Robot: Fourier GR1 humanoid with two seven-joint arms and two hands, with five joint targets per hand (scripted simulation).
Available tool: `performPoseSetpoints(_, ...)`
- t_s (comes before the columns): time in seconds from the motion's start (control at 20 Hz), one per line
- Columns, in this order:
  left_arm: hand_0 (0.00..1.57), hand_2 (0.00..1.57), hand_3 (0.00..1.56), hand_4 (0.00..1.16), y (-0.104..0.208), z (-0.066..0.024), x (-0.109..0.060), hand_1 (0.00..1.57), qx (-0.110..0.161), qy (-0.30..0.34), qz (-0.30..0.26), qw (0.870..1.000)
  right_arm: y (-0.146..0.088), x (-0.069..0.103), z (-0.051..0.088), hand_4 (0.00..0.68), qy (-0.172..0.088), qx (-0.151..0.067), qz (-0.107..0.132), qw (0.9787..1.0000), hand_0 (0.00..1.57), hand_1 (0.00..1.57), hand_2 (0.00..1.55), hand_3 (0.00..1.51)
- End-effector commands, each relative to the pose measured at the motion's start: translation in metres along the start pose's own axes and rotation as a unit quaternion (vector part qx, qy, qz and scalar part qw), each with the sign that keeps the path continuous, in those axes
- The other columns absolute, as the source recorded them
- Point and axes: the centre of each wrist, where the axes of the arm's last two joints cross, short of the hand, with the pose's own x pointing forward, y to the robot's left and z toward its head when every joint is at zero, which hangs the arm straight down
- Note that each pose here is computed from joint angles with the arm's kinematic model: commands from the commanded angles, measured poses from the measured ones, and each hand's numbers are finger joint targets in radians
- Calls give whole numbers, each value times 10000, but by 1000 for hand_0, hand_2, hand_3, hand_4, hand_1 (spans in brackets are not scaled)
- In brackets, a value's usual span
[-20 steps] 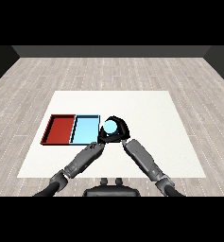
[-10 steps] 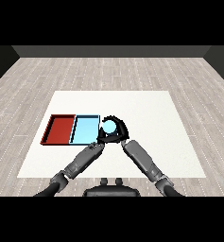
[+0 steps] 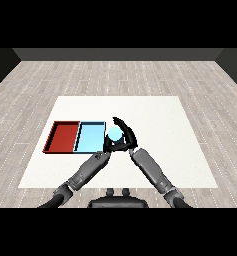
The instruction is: Pick the blue can and put it in the blue box
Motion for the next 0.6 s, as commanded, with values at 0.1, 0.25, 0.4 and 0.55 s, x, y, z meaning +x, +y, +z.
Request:
performPoseSetpoints(0.1,1571,1571,1493,1149,137,-122,-171,1571,81,9,14,10000,-126,125,-29,0,-78,-346,83,9993,0,0,0,0)
performPoseSetpoints(0.25,1571,1571,1494,1145,48,-51,38,1571,200,-44,73,9998,-366,133,-57,0,-150,-540,-422,9975,0,0,0,0)
performPoseSetpoints(0.4,1571,1571,1487,1143,186,54,-133,1571,296,139,147,9994,-387,218,-122,0,-324,-672,-979,9924,0,0,0,0)
performPoseSetpoints(0.55,1571,1571,1487,1144,381,-142,-72,1571,562,-51,131,9983,-843,483,150,0,-678,-772,-919,9905,0,0,0,0)
